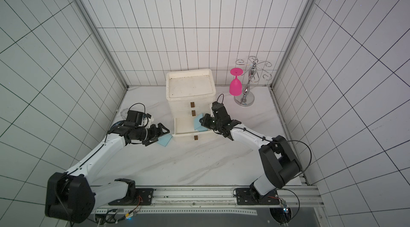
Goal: Please put the sticky notes in the drawer by color
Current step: Place the sticky notes in the drawer.
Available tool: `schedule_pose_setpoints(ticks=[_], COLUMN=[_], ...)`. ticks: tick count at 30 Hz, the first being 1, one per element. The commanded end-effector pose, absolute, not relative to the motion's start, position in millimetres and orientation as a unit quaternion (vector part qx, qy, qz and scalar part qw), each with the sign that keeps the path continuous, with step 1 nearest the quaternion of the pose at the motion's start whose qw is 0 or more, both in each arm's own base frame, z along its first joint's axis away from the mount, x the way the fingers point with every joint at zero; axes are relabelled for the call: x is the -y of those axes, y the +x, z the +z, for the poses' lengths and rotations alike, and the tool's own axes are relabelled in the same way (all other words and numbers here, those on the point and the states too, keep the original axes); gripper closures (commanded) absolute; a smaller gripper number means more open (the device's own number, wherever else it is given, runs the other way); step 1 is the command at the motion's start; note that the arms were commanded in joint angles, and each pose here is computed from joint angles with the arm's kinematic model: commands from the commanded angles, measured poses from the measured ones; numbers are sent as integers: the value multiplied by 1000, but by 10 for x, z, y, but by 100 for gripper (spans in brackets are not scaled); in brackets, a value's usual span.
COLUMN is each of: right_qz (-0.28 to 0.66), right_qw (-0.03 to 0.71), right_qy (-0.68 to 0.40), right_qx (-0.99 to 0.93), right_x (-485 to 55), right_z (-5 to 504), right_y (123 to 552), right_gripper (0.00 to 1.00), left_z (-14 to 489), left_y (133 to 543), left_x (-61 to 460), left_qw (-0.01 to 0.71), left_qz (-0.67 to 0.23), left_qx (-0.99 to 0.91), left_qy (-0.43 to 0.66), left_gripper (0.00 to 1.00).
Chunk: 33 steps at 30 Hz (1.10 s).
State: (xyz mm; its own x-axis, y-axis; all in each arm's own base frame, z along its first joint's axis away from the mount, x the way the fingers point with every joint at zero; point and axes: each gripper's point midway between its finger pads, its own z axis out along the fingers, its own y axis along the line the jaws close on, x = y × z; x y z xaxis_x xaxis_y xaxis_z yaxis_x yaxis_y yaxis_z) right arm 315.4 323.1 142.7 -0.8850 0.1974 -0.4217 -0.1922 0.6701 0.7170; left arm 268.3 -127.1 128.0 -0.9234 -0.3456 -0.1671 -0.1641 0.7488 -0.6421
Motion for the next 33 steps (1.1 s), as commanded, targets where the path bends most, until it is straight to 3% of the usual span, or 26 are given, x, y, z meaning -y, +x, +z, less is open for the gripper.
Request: schedule_pose_setpoints(ticks=[1,14,16,19,22,33], right_qz=[427,390,383,371,348,290], right_qw=[266,255,255,262,277,336], right_qy=[-13,-22,-25,-30,-38,-60], right_qx=[-864,-885,-887,-890,-895,-894], right_x=[-3455,-3505,-3492,-3440,-3334,-2753], right_z=[1617,1235,1211,1218,1280,1750], right_y=[3264,3307,3304,3307,3299,3082], right_gripper=[100,97,90,68,56,44], left_z=[1307,1137,1080,1020,967,857], left_y=[2766,2808,2815,2822,2829,2763], left_x=[1250,995,911,808,693,900], left_qw=[157,158,154,149,146,149], left_qz=[-326,-259,-232,-201,-165,-88], left_qx=[-923,-939,-944,-950,-954,-979], left_qy=[-131,-162,-175,-188,-202,-109], left_gripper=[5,4,4,3,3,2])
